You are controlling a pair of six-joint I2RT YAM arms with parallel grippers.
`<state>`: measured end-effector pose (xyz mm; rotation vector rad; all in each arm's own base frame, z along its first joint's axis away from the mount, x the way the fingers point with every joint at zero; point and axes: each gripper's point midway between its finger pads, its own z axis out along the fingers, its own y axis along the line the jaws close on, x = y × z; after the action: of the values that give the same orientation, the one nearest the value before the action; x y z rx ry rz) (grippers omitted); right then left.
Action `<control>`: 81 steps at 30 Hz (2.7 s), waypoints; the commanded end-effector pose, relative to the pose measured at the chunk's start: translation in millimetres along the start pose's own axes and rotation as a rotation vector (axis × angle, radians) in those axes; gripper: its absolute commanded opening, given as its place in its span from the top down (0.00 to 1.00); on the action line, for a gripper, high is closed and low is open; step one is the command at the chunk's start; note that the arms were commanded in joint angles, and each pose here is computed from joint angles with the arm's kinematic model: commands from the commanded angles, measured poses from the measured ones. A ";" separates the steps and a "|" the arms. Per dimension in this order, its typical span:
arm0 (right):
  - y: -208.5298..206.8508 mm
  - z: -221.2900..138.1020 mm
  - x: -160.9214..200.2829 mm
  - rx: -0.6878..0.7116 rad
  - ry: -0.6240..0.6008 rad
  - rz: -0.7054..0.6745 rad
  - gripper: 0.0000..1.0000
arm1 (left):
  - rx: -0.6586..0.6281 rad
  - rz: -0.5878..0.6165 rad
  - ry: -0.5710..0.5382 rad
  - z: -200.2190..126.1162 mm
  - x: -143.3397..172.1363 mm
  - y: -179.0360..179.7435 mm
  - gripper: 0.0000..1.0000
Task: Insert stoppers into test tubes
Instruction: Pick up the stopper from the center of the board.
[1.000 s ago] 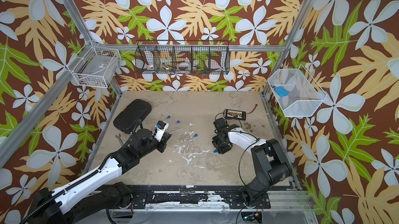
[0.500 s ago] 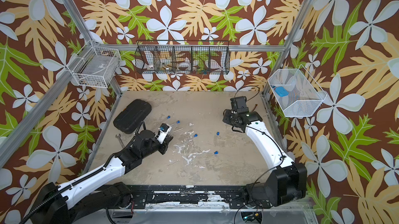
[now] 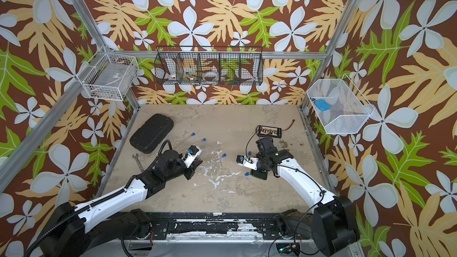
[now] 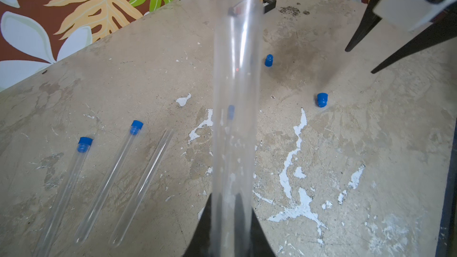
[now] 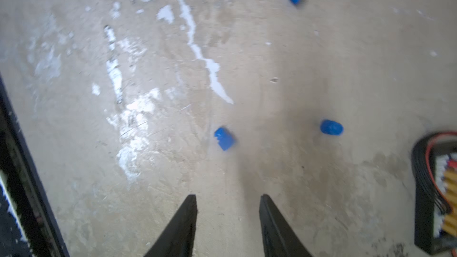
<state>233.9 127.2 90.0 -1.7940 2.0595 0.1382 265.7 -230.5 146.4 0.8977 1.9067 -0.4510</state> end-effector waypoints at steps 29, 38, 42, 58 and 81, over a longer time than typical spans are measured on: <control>-9.0 60.9 8.6 -0.099 0.052 -0.274 0.55 | 0.050 0.102 0.000 0.2 0.3 -8.2 1.00; 1.4 67.0 15.9 -0.139 0.067 -0.265 0.64 | 0.047 0.094 0.006 -0.2 4.1 -8.0 1.00; 2.4 68.6 16.7 -0.144 0.069 -0.265 0.64 | 0.047 0.093 0.005 -0.9 4.5 -8.4 1.00; -5.2 74.1 17.2 -0.137 0.105 -0.244 0.64 | 0.046 0.093 0.002 -2.4 6.0 -8.5 1.00; -7.6 82.4 26.5 -0.153 0.167 -0.191 0.80 | 0.042 0.097 0.002 -3.0 9.0 -8.4 1.00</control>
<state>258.3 139.9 14.1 -2.1266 1.9740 0.1605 253.2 -230.3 135.6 1.0217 1.8693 -0.4352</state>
